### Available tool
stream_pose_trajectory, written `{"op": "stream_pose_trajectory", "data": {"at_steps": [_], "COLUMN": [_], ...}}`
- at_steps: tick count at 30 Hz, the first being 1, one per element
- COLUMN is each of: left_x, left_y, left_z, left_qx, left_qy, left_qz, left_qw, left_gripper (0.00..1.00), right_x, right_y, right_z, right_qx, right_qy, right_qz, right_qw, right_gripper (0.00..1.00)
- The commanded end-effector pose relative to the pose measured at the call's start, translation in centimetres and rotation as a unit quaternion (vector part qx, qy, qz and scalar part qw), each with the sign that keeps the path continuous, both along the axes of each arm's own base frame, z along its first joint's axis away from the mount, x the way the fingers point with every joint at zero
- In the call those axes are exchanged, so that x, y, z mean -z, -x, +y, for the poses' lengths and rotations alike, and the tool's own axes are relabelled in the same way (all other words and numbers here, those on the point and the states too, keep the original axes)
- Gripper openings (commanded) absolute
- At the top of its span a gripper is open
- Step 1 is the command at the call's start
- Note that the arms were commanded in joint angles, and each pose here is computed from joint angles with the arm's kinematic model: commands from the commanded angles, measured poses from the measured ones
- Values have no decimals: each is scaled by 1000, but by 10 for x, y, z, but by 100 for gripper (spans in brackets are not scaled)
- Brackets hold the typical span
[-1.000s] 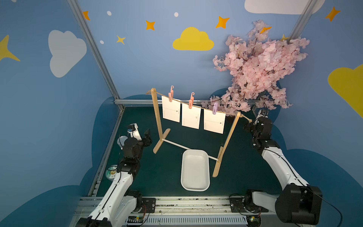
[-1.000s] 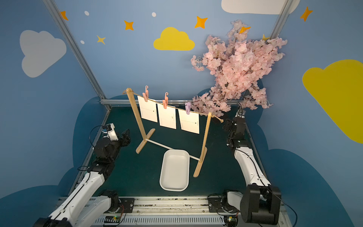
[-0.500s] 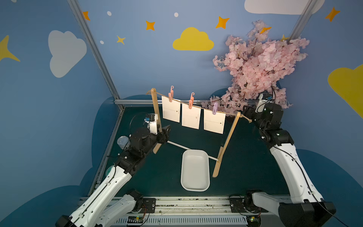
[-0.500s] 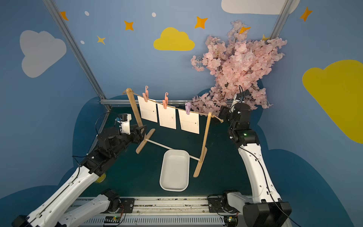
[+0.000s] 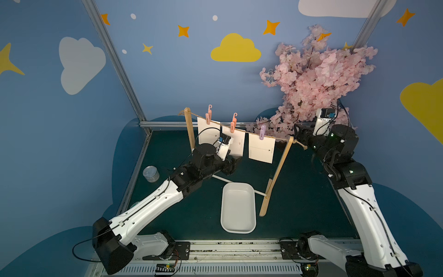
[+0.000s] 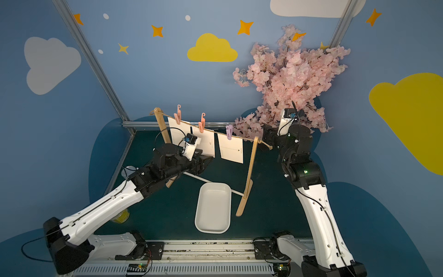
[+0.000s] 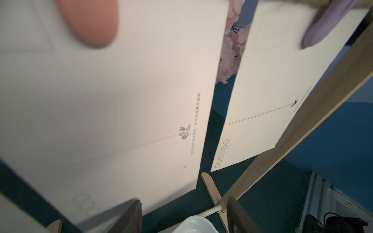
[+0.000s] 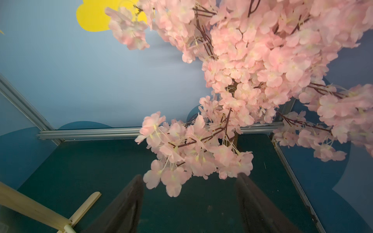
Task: Remove the postcards from the strings
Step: Pinch the postcard on the clothesline.
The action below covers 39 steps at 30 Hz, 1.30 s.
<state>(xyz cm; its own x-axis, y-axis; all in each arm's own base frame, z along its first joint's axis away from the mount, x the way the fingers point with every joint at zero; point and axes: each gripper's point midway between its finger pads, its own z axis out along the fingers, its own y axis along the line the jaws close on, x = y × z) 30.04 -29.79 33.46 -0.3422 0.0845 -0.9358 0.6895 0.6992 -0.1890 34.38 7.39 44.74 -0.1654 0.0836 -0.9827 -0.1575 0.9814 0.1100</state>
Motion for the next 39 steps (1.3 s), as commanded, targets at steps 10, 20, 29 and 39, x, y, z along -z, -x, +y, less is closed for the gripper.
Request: {"op": "stream_pose_trajectory", "data": {"at_steps": [10, 20, 29, 39], "left_x": [-40, -37, -39, -47], "left_y": [15, 2, -3, -1], "left_z": [-41, -55, -55, -66], "left_qx": [87, 68, 58, 83], "left_qy": [29, 20, 17, 35], "left_qz": [-34, -45, -61, -69], "left_qw": [995, 996, 996, 993], "left_gripper": [67, 69, 73, 75], "right_x": [-55, -78, -78, -79], "right_y": [46, 73, 84, 93], "right_z": [27, 53, 73, 92], "right_qx": [-94, -181, -238, -293], "right_qy": [-4, -19, -23, -30], "right_qz": [-46, -59, -50, -43], "right_qw": [995, 982, 970, 955], "right_gripper": [74, 76, 76, 77]}}
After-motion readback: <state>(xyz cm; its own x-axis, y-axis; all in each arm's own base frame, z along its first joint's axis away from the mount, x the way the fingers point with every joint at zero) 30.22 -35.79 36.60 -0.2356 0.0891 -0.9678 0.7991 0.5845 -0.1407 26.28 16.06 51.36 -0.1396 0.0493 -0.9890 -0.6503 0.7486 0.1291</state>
